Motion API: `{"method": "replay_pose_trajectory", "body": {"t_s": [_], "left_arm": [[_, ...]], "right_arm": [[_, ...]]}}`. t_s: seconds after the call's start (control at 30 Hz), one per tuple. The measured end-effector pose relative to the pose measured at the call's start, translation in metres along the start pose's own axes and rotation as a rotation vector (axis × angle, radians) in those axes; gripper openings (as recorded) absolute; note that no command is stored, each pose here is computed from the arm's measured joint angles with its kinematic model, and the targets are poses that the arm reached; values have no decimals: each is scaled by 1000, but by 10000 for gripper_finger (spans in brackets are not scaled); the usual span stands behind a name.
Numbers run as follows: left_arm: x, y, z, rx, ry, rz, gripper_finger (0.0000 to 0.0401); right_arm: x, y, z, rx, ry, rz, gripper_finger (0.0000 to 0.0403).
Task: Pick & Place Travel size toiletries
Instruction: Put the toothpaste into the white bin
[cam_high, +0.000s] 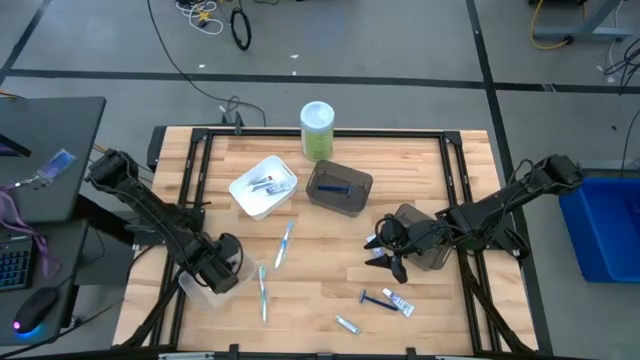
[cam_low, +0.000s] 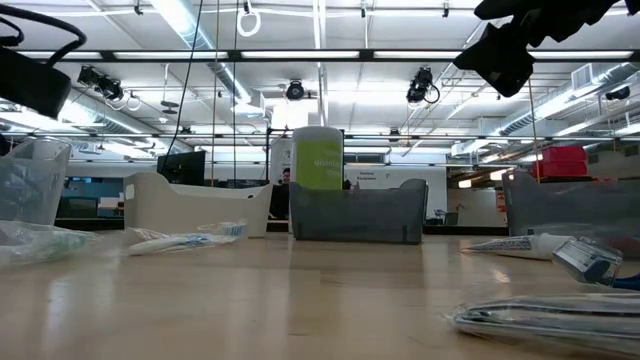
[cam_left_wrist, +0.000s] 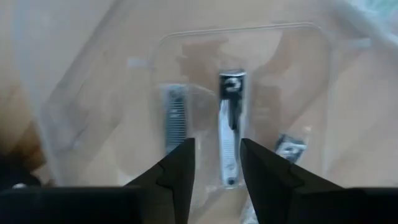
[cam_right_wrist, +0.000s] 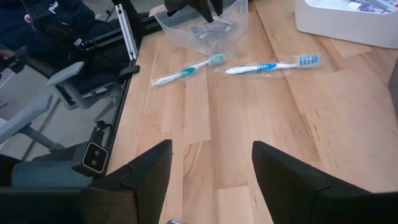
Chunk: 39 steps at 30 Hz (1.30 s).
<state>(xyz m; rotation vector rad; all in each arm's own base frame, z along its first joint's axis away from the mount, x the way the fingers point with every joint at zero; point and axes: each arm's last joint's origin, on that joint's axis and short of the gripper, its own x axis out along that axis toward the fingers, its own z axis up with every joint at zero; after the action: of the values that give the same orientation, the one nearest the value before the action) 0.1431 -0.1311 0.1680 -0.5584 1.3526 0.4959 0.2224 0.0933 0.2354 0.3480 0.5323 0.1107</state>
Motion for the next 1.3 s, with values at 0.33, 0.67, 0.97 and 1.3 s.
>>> {"method": "replay_pose_trajectory", "body": {"t_s": [0.33,0.67,0.97,1.3], "left_arm": [[-19,-14,4,140,-17,-53,137],[-76,-42,26,193,-260,-133,113],[-120,-68,62,333,-773,-178,111],[-133,-77,95,622,-960,-137,112]], "right_arm": [[0,0,0,0,0,0,221],[0,0,0,0,0,-1,214],[0,0,3,-249,-26,-5,215],[0,-7,22,-695,-186,-159,235]]}}
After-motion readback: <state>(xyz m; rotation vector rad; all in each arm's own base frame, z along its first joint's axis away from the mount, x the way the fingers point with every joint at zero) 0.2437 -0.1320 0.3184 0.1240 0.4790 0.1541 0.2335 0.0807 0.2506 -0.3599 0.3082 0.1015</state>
